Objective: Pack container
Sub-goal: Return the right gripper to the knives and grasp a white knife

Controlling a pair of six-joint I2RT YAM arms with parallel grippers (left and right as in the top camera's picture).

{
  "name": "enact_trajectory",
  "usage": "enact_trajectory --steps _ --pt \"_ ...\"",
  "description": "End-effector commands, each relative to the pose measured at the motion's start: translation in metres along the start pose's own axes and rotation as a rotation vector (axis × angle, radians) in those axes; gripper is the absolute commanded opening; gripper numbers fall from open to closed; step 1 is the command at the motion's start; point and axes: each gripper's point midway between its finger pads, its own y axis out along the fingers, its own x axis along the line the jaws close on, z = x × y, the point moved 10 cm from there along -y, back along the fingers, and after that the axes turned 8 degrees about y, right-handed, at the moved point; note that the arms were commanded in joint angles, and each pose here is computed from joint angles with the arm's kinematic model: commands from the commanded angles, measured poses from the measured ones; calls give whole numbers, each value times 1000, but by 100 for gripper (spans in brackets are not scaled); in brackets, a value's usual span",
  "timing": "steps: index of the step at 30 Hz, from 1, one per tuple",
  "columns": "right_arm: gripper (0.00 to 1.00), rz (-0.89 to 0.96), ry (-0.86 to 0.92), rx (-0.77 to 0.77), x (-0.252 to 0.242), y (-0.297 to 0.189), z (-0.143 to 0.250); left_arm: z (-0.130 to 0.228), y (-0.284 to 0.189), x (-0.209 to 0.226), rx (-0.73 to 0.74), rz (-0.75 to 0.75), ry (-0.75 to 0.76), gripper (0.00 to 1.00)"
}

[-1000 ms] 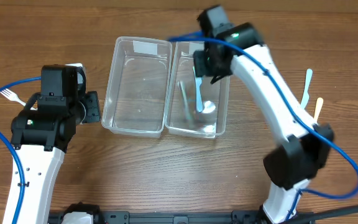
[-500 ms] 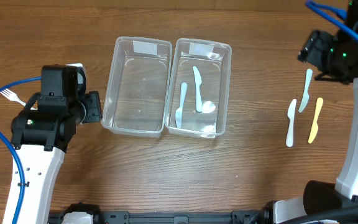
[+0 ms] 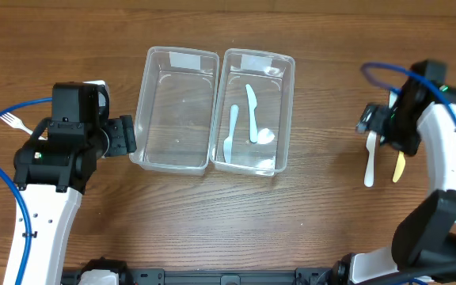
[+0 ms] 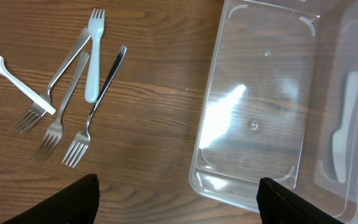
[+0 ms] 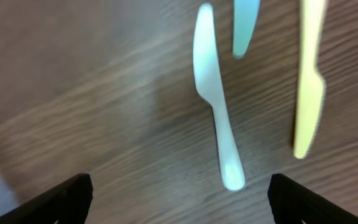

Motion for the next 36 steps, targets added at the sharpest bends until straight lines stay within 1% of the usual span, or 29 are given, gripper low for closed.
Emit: enact_trajectory --steps 1,4,11,14,21,25,36 --pt "93 8 -46 47 -4 30 13 -4 -5 0 -21 8 1 81" --pt "93 8 -62 49 -5 44 14 -5 -5 0 -21 8 1 81" --pt "92 14 -172 79 -3 74 6 -4 -5 0 -20 8 1 81" --pt "92 16 -175 74 -2 83 3 -4 -5 0 -20 8 1 81" --pt "92 11 -177 40 -1 86 -3 -4 -5 0 -20 8 1 81" --pt "93 12 -212 46 -2 86 -2 -4 -5 0 -19 8 1 81" --pt "93 16 -169 63 -16 89 -1 -4 -5 0 -17 8 1 81"
